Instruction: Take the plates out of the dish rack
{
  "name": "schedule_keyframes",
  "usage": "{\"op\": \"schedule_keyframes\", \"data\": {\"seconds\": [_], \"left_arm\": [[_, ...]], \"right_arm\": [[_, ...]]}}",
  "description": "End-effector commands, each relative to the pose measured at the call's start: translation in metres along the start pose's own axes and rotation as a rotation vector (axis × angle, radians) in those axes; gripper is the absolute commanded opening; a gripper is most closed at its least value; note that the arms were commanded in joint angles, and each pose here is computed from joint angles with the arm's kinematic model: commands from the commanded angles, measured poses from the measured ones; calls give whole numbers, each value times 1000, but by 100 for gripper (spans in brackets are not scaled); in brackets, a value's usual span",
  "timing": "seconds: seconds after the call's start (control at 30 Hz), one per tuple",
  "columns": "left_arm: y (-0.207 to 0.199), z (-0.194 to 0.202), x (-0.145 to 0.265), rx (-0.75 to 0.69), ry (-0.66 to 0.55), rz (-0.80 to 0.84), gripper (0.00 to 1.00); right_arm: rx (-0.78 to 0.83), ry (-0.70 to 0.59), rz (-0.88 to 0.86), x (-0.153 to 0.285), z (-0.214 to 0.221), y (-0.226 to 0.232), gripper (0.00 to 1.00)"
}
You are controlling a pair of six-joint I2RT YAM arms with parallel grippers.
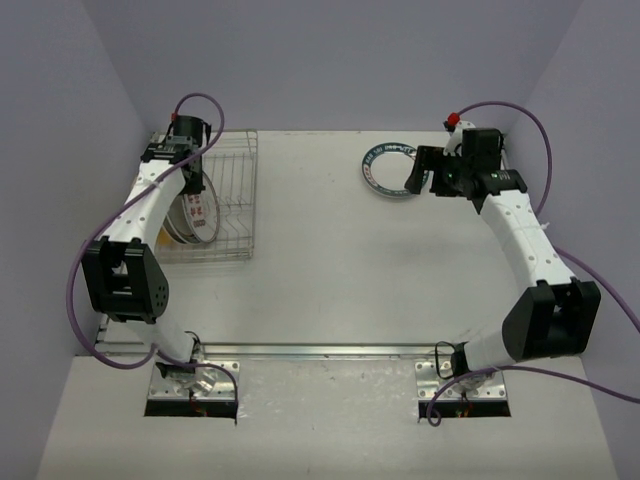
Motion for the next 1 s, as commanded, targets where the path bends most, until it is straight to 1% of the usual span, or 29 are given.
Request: {"op": "schedule_keyframes", "data": {"seconds": [0.0, 0.07, 0.1, 0.2, 0.23, 0.33, 0.47, 0.53, 0.7, 0.87, 0.97], "left_arm": [[5, -26, 20, 57, -92, 20, 18], [11, -34, 33, 61, -135, 15, 17], [13, -36, 38, 66, -150, 17, 14], [24, -46, 57, 51, -207, 5, 2], [26, -48, 62, 52, -219, 4, 1], [30, -49, 71, 50, -237, 9, 0], [31, -42, 70, 39, -214, 8, 0], [33, -46, 75, 49, -245, 12, 0], [43, -69, 109, 66, -358, 32, 0], [55, -93, 156, 50, -506, 68, 0], [57, -96, 187, 27, -576, 170, 0]], "right_arm": [[-10, -51, -14, 13, -7, 4, 99], [-16, -56, -24, 15, -7, 6, 99], [-18, -57, -29, 15, -7, 6, 99], [-26, -66, -37, 17, -11, 8, 99], [-28, -67, -41, 17, -12, 8, 99], [-40, -68, -52, 17, -13, 10, 99], [-55, -56, -68, 16, -14, 12, 99], [-55, -58, -69, 18, -14, 13, 99], [-47, -82, -85, 24, -16, 16, 99], [-43, -138, -147, 32, -23, 25, 99], [-43, -168, -219, 37, -28, 35, 99]]}}
Point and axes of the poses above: each gripper's point midway between its finger pads, its own x axis back along the fingers, its own y axis along the line the jaws close on, z = x × y, the point moved 5 cm from there along x, back along the fingers, and after that the axes turned 13 degrees about x, right-handed, at the moved point
